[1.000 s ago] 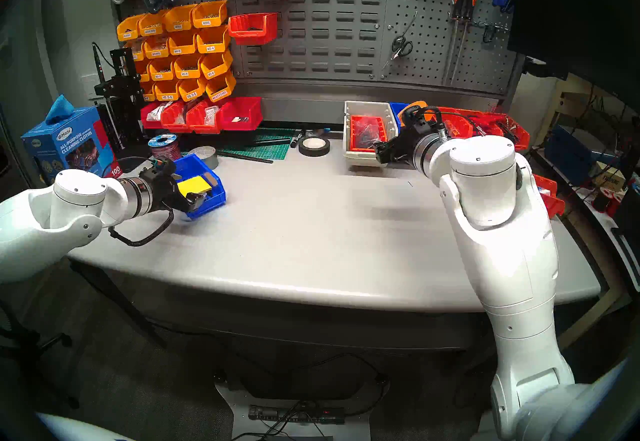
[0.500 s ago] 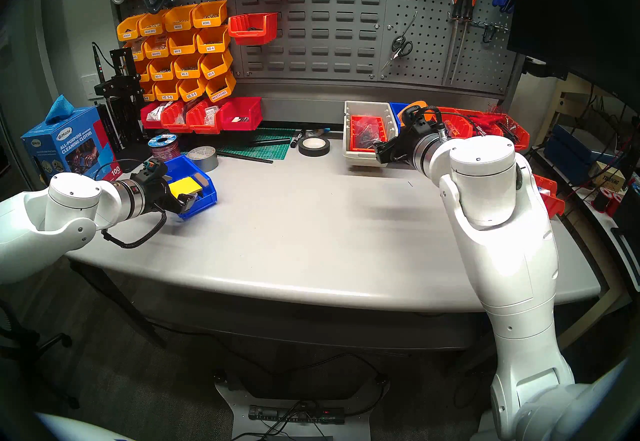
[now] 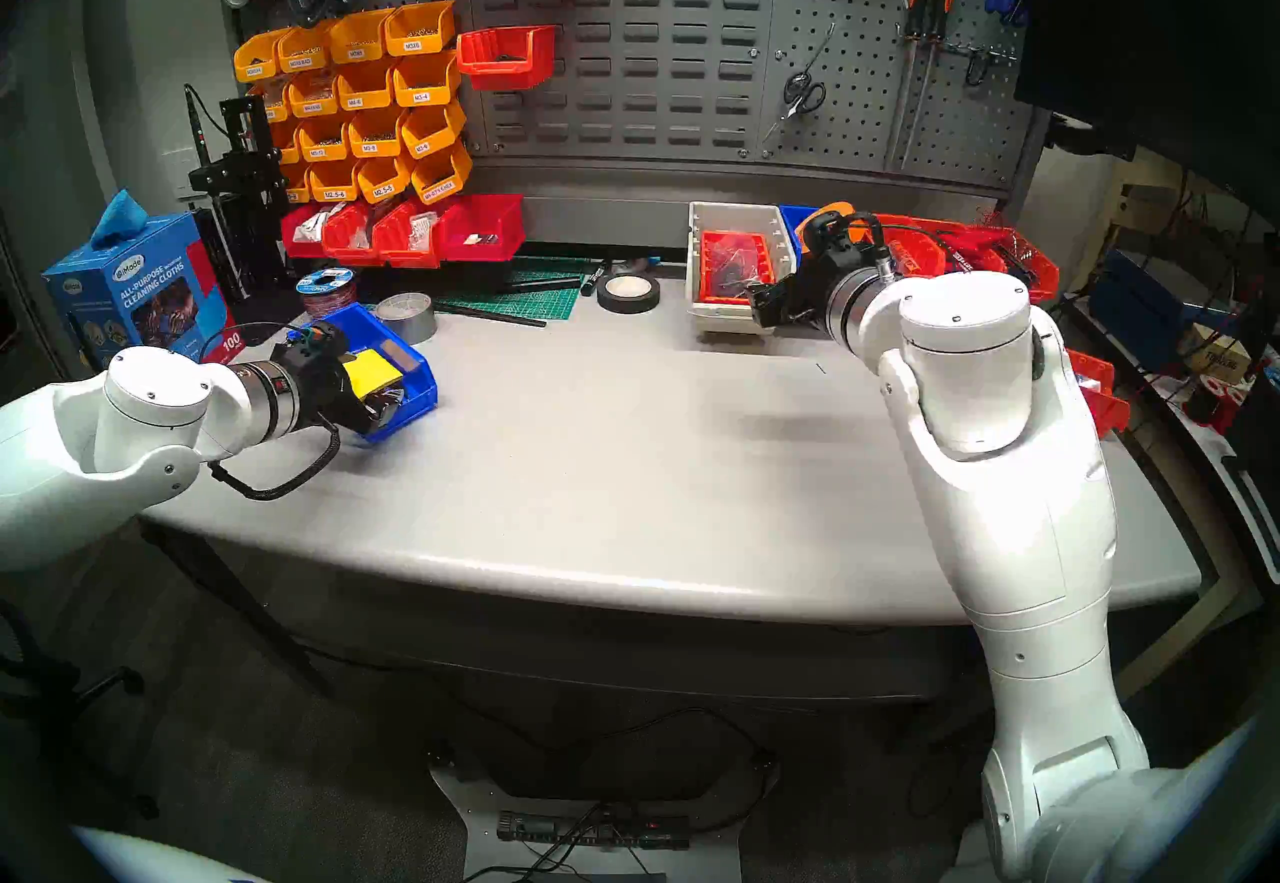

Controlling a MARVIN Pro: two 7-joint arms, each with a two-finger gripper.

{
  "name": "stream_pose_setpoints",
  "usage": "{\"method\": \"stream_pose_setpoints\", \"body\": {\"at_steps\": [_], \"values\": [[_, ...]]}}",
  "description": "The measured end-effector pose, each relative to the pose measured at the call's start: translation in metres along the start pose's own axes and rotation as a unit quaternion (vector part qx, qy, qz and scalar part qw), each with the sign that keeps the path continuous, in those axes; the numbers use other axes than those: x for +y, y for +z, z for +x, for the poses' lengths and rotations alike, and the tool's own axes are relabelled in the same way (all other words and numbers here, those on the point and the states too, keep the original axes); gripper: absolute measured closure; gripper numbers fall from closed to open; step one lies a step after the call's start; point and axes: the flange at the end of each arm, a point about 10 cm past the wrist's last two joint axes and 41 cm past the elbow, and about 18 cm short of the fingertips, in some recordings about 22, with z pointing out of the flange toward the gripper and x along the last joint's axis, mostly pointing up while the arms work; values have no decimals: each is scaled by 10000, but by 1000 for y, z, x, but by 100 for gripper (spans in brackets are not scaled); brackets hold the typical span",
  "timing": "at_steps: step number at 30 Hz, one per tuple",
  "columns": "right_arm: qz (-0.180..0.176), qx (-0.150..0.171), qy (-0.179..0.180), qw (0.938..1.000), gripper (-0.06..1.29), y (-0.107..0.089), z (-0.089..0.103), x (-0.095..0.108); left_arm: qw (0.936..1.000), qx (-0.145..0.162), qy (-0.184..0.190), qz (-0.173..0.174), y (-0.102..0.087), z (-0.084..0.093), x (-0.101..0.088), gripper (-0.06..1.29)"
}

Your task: Hang all the unorganized tool boxes onto the wall

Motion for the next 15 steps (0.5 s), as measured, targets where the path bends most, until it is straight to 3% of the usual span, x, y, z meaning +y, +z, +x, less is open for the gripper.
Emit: {"method": "stream_pose_setpoints", "body": {"at_steps": [15], "values": [[0, 0, 0, 10000, 1, 0, 0, 0, 9982, 255, 288, -452, 7, 19, 24, 0]]}}
